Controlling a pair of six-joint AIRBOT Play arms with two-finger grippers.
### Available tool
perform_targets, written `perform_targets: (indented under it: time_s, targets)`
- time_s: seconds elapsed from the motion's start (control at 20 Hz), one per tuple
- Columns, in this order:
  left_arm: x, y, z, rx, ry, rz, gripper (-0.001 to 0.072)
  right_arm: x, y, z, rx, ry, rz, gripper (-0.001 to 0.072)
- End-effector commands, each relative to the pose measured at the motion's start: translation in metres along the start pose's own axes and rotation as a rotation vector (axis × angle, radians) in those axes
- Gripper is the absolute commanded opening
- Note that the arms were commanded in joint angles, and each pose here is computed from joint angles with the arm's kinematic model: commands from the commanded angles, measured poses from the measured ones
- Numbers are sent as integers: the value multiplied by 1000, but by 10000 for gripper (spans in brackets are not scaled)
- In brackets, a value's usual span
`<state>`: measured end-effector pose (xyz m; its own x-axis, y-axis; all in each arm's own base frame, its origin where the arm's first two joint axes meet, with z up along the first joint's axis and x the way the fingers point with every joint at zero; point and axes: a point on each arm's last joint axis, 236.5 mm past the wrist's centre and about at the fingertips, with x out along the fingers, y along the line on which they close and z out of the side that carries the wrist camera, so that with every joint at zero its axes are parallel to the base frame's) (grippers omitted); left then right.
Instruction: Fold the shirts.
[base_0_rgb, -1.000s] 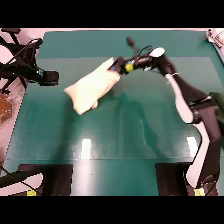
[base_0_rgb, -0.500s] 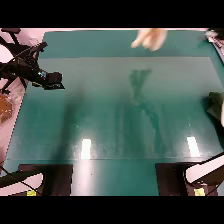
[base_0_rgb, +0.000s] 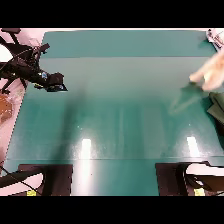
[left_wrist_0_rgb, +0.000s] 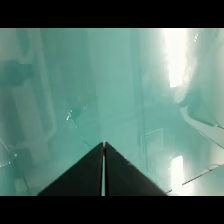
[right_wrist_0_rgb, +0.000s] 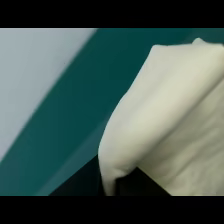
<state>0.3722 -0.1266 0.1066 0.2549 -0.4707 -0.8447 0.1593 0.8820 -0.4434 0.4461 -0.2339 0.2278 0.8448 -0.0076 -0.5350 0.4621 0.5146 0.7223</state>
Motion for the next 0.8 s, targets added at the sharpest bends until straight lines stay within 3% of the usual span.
perform_targets:
  time_s: [0.0, 0.15, 0.35, 0.75]
  targets:
    - [0, -5, -1, -1, 2, -19, 24, -65, -146, -33, 138, 88, -498, 18]
    - [0, -5, -1, 15, 2, -20, 24, -125, -212, -46, 176, 74, -781, 18]
    - [0, -5, -2, 30, 9, -20, 24, -198, -245, -22, 156, -86, -989, 18]
    - [0, -5, -7, 33, 28, -23, 25, -221, -308, -27, 319, -52, -1072, 21]
